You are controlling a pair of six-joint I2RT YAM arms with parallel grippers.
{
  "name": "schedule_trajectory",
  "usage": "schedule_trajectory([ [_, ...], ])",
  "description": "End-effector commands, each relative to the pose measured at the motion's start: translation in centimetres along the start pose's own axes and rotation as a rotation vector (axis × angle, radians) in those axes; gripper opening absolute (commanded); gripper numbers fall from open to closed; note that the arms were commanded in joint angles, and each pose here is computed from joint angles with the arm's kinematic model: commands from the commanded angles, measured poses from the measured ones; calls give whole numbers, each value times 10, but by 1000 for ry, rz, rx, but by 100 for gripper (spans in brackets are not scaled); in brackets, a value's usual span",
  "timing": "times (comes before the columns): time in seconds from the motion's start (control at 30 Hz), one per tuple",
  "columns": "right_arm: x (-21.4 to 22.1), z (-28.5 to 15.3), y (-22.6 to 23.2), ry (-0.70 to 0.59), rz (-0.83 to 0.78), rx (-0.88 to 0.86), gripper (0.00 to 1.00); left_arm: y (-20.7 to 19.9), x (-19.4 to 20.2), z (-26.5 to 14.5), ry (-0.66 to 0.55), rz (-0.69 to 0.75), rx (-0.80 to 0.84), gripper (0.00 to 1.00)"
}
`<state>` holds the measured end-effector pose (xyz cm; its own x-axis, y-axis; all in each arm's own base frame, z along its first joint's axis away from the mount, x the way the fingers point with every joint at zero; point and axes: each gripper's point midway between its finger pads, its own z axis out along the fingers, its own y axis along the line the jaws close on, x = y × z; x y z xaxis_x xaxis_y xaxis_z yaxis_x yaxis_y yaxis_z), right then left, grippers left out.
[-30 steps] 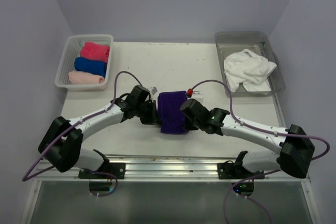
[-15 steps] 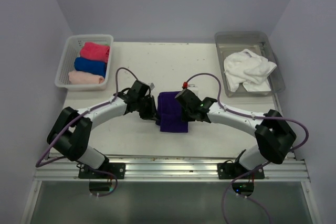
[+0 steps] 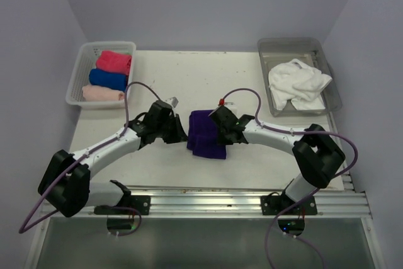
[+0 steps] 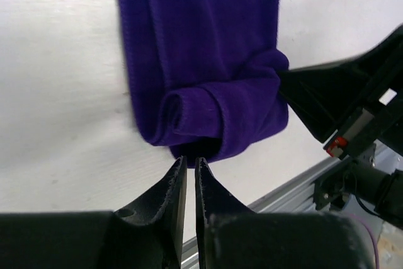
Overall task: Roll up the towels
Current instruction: Roll the towel
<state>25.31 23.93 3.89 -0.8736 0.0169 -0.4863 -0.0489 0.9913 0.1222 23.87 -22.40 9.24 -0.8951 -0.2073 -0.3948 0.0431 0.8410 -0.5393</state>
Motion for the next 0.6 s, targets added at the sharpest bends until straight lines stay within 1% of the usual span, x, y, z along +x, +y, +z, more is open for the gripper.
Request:
schedule_trajectory([
  [0.0, -17, -5, 14, -37, 29, -45, 6, -49, 13, 7, 42, 56, 212, 13],
  [0.1, -17, -8, 12, -39, 35, -45, 6, -58, 18, 15, 60, 64, 245, 13],
  [0.27, -21, -18, 14, -52, 44, -67, 9, -52, 19, 34, 95, 71, 208, 12],
  [0.37, -27, -31, 17, -69, 47, -97, 15, -42, 18, 47, 102, 79, 158, 9],
  [0.4, -32, -42, 18, -88, 45, -119, 21, -41, 17, 49, 104, 78, 143, 8],
  [0.47, -30, -50, 16, -94, 33, -137, 27, -36, 20, 56, 123, 72, 121, 6],
  [0.5, -34, -61, 15, -117, 31, -157, 29, -37, 19, 57, 121, 69, 126, 6],
  [0.57, -30, -69, 10, -125, -10, -162, 30, -37, 19, 60, 129, 64, 125, 6],
])
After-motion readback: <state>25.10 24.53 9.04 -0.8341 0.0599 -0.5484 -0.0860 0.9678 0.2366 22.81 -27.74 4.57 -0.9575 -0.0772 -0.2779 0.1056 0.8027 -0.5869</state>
